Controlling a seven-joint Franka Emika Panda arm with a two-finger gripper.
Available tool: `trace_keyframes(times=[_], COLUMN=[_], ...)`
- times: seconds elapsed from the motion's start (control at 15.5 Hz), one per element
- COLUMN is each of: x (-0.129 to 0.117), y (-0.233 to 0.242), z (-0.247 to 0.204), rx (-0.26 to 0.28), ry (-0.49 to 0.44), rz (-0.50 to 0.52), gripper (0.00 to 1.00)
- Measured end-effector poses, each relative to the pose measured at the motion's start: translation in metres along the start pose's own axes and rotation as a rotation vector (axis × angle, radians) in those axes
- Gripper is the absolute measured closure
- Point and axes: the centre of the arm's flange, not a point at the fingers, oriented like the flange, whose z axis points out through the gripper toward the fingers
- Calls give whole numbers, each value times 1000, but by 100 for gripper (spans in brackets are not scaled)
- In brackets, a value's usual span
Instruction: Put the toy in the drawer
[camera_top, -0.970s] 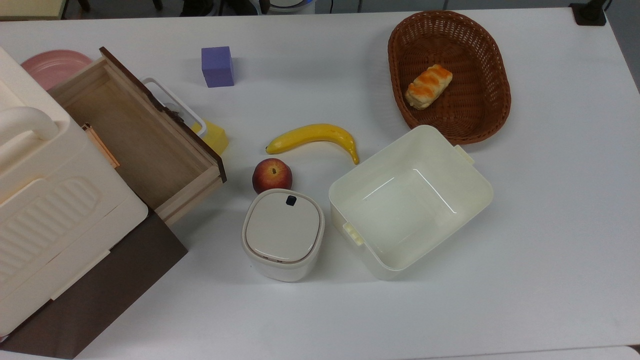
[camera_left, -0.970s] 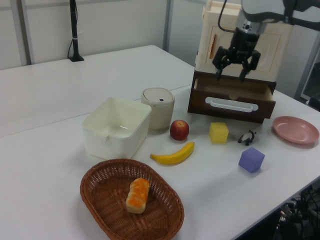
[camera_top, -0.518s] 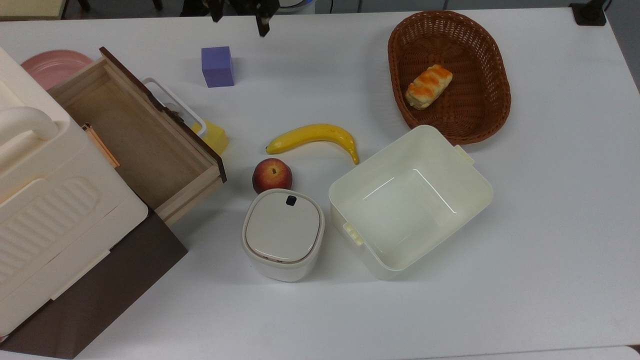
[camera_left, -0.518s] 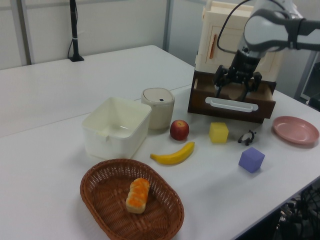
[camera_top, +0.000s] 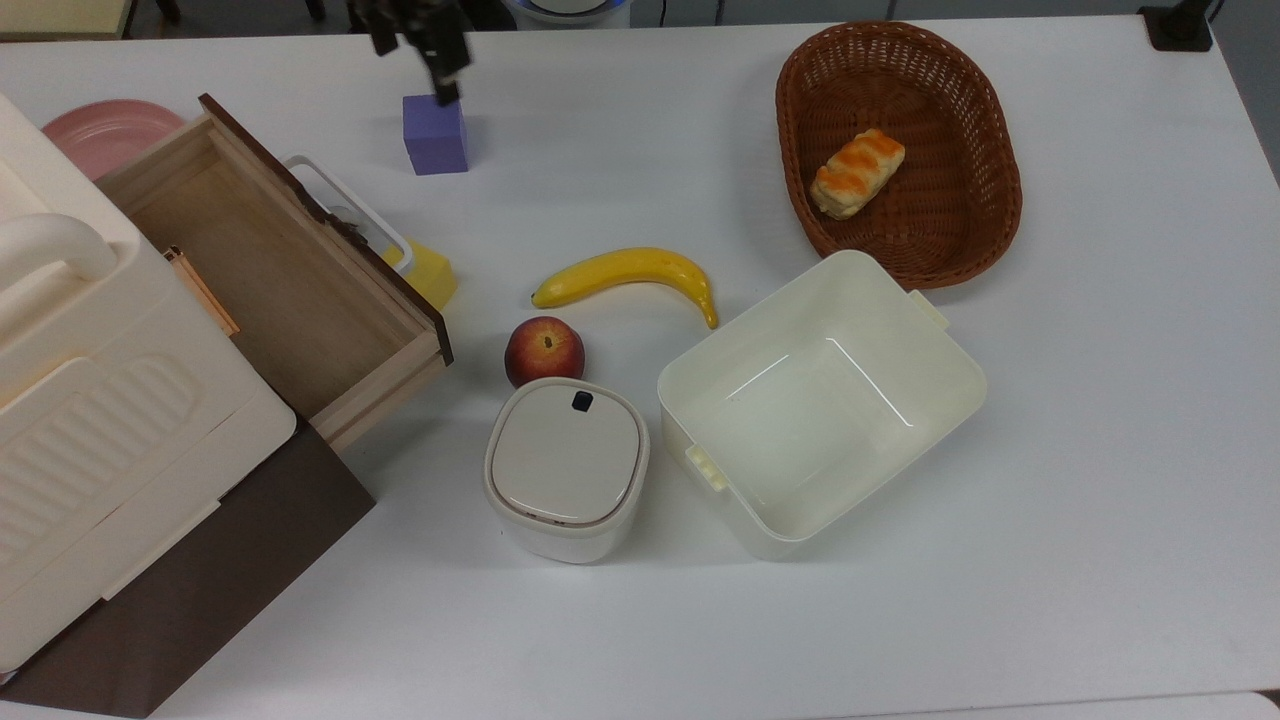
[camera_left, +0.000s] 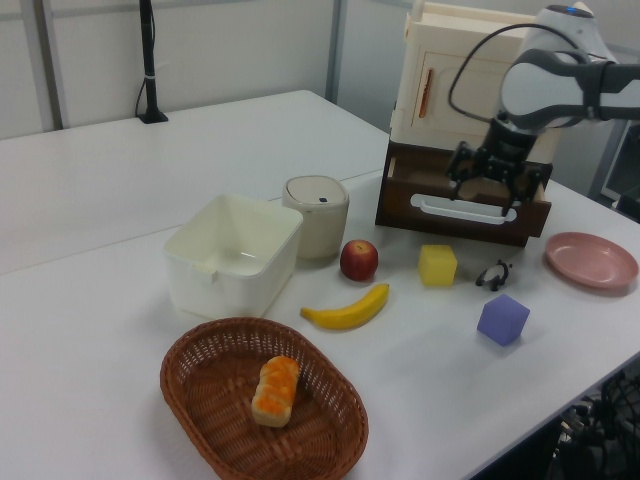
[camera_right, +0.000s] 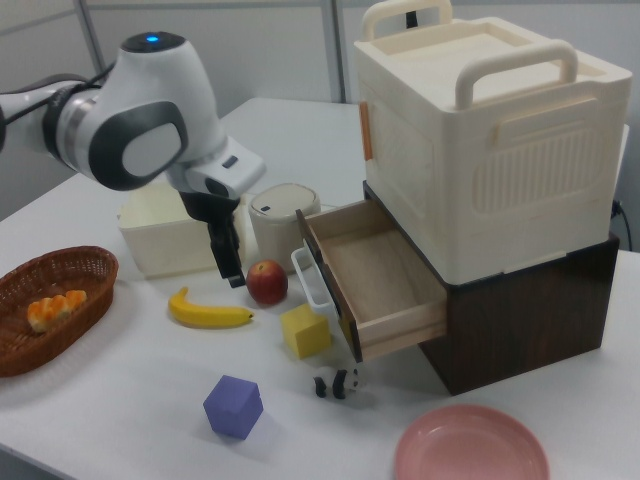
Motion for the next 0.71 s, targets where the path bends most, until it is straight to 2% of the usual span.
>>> trace_keyframes(times=[0.13,0.26,0.45,0.71], x=[10,12,8,-4], y=[14,19,22,19], z=[3,11,36,69], rx=[1,-11,-37,-77], ry=[-6,31,107,134], rz=[65,73,35,-10], gripper=[0,0,0,0])
